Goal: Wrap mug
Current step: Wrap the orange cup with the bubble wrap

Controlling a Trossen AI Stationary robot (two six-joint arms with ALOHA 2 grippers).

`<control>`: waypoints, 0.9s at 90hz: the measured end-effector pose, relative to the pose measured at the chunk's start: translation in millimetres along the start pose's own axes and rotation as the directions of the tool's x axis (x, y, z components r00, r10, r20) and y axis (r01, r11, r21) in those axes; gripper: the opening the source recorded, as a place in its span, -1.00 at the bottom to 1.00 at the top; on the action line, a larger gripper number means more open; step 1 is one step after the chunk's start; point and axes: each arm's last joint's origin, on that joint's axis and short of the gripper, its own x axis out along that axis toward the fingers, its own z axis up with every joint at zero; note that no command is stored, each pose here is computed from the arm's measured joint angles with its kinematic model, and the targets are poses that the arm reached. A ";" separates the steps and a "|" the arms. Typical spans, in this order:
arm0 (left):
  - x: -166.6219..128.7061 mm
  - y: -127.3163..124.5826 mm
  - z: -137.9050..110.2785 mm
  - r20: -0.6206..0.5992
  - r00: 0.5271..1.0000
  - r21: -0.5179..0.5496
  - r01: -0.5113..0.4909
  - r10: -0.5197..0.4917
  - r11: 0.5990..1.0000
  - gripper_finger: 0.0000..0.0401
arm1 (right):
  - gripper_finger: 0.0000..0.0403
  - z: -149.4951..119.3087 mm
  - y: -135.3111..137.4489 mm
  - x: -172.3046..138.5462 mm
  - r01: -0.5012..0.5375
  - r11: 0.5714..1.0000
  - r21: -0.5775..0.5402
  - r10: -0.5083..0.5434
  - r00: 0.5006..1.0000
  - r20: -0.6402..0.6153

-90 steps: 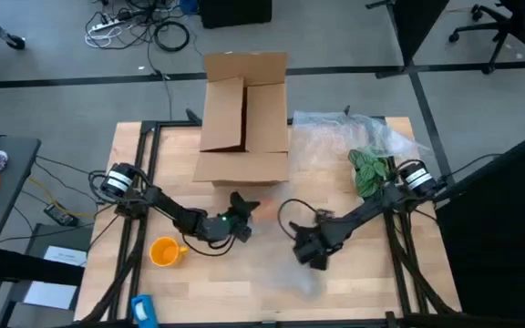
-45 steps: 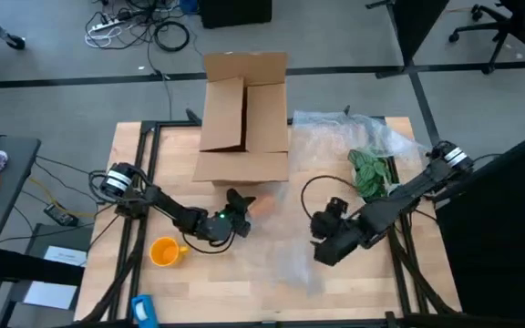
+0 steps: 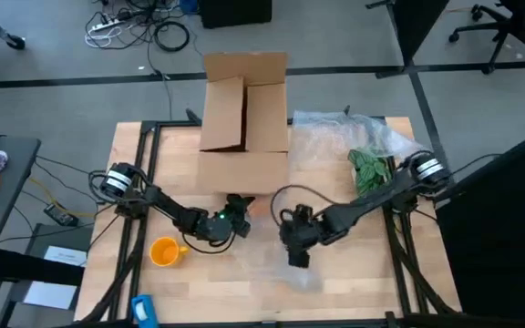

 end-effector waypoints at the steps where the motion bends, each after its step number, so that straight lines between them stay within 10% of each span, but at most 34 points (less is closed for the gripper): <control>1: 0.0 -0.1 -0.1 -0.001 1.000 0.001 0.001 -0.001 1.000 -0.96 | 0.71 -2.3 1.1 -0.3 -0.009 1.000 0.010 0.009 1.000 -0.022; 16: -1.6 -2.1 0.2 -0.002 1.000 0.007 0.012 -0.012 1.000 -0.96 | 0.71 -44.4 27.4 -22.4 -0.033 0.989 0.143 0.070 0.962 -0.263; 41: -1.5 0.2 4.2 0.053 0.998 -0.058 0.027 -0.024 0.998 -0.95 | 0.71 -98.9 15.6 -68.5 0.356 0.931 0.076 -0.256 0.789 -0.559; 55: -1.5 -0.4 3.5 0.055 0.998 -0.044 0.028 -0.025 0.999 -0.95 | 0.71 -80.1 -2.0 -95.8 0.352 0.929 0.115 -0.244 0.816 -0.524; 81: -2.1 -2.8 0.3 0.011 1.000 -0.005 0.016 -0.016 1.000 -0.95 | 0.71 -32.1 -51.7 -205.3 0.305 0.944 0.123 -0.295 0.951 -0.089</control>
